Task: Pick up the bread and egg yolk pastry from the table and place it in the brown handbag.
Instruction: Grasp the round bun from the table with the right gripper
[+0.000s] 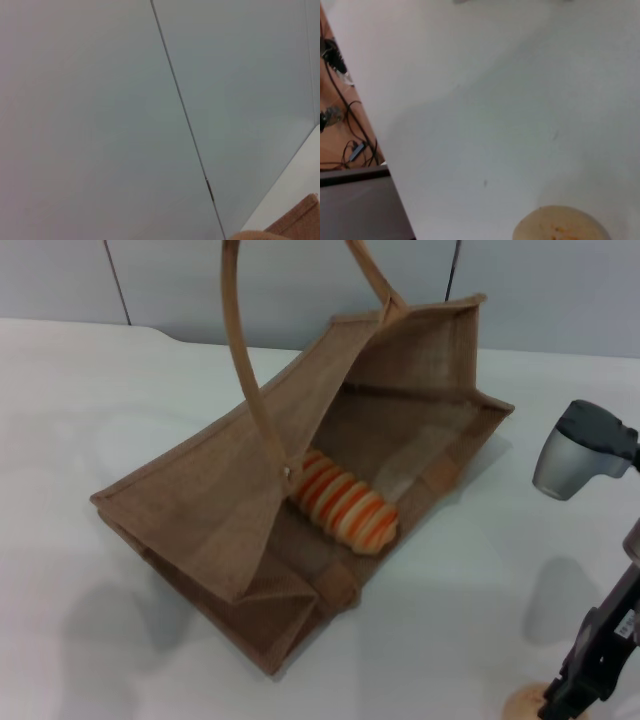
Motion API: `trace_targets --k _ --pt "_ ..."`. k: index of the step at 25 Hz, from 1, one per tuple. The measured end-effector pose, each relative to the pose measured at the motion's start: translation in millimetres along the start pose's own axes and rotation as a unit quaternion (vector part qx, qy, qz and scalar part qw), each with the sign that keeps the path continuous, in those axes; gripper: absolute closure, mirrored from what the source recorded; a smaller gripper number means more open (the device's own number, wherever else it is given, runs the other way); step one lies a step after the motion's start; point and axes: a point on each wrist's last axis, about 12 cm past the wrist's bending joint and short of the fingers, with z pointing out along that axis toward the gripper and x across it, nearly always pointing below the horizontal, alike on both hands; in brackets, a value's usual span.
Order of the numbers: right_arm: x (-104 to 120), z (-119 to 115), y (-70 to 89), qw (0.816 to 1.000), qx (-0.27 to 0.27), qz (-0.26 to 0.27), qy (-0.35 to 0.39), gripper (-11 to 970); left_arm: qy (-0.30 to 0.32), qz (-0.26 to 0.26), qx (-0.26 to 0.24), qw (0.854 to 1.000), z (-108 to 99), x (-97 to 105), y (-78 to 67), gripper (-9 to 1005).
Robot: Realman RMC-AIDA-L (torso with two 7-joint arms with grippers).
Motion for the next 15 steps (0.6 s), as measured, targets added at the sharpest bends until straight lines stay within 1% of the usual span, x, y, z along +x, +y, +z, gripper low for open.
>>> trace_targets --k 8,13,15 --pt "-1.2 -2.3 -1.8 1.000 0.009 0.001 0.004 725 0.002 0.000 0.000 1.000 -0.1 1.2 0.1 889" --pt "-0.6 -4.5 -3.7 1.000 0.022 0.004 0.013 521 0.002 0.001 -0.001 1.000 -0.4 1.3 0.5 889" --pt "-1.0 -7.3 -5.0 0.999 0.031 0.007 0.018 466 0.002 0.001 -0.002 1.000 -0.9 1.4 1.3 889"
